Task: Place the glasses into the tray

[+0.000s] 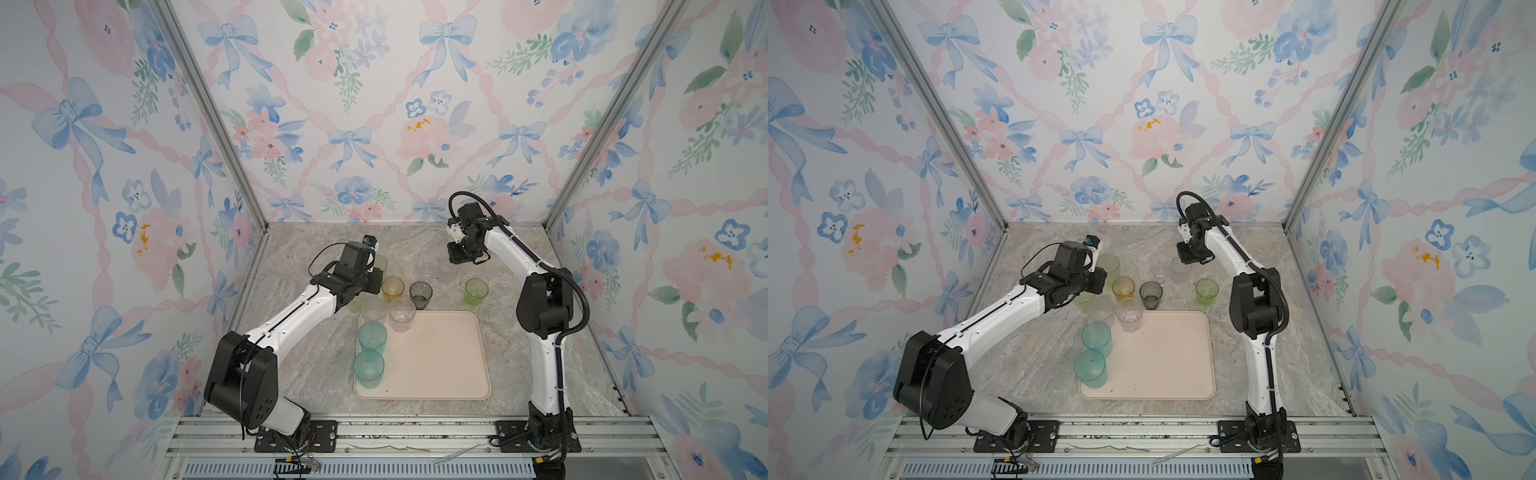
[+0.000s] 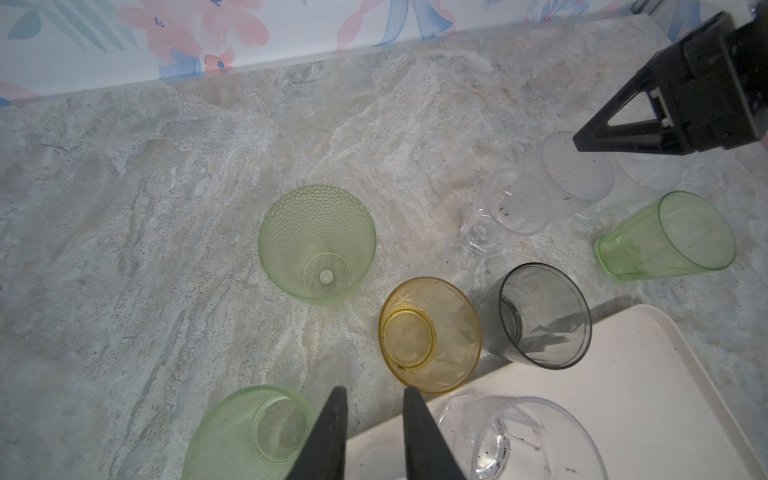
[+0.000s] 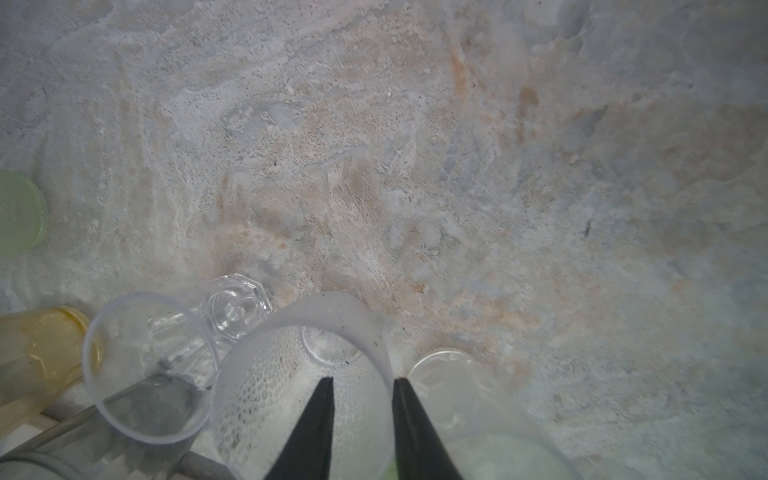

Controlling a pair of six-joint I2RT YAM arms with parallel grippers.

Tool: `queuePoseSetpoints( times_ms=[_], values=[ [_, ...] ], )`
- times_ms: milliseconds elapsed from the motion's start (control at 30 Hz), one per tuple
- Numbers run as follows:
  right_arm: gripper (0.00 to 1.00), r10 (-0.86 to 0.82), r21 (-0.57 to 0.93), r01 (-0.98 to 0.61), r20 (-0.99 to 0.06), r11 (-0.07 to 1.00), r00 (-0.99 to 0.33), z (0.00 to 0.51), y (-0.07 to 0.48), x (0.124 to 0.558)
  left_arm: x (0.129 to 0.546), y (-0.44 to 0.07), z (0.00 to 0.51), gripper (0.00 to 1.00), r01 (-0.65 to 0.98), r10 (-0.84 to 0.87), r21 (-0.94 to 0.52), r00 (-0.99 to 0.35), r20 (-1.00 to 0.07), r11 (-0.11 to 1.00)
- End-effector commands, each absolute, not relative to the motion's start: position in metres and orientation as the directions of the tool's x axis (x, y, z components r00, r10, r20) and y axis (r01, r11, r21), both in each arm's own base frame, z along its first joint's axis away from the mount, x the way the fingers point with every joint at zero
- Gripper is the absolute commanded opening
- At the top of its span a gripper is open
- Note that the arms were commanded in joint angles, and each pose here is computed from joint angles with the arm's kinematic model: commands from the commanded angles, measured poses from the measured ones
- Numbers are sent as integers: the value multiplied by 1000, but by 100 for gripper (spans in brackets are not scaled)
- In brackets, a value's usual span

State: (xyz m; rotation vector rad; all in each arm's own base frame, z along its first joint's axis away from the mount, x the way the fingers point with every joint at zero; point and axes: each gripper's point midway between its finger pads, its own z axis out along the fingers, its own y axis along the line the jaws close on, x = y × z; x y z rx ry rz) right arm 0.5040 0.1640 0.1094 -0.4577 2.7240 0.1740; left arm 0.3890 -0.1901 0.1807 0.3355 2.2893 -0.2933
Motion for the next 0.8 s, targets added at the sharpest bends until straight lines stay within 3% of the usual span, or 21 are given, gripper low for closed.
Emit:
queuePoseSetpoints(
  times_ms=[0, 500, 767],
  values=[
    [29, -312, 54, -354, -358, 934, -880, 106, 168, 503, 387, -188, 189, 26, 322, 118, -128, -644, -756, 938],
    [28, -325, 49, -361, -335, 931, -884, 96, 168, 502, 387, -187, 189, 26, 323, 117, -129, -643, -757, 938],
    [23, -333, 55, -368, -316, 928, -888, 90, 169, 497, 388, -187, 189, 26, 325, 118, -130, -643, -757, 937]
  ],
)
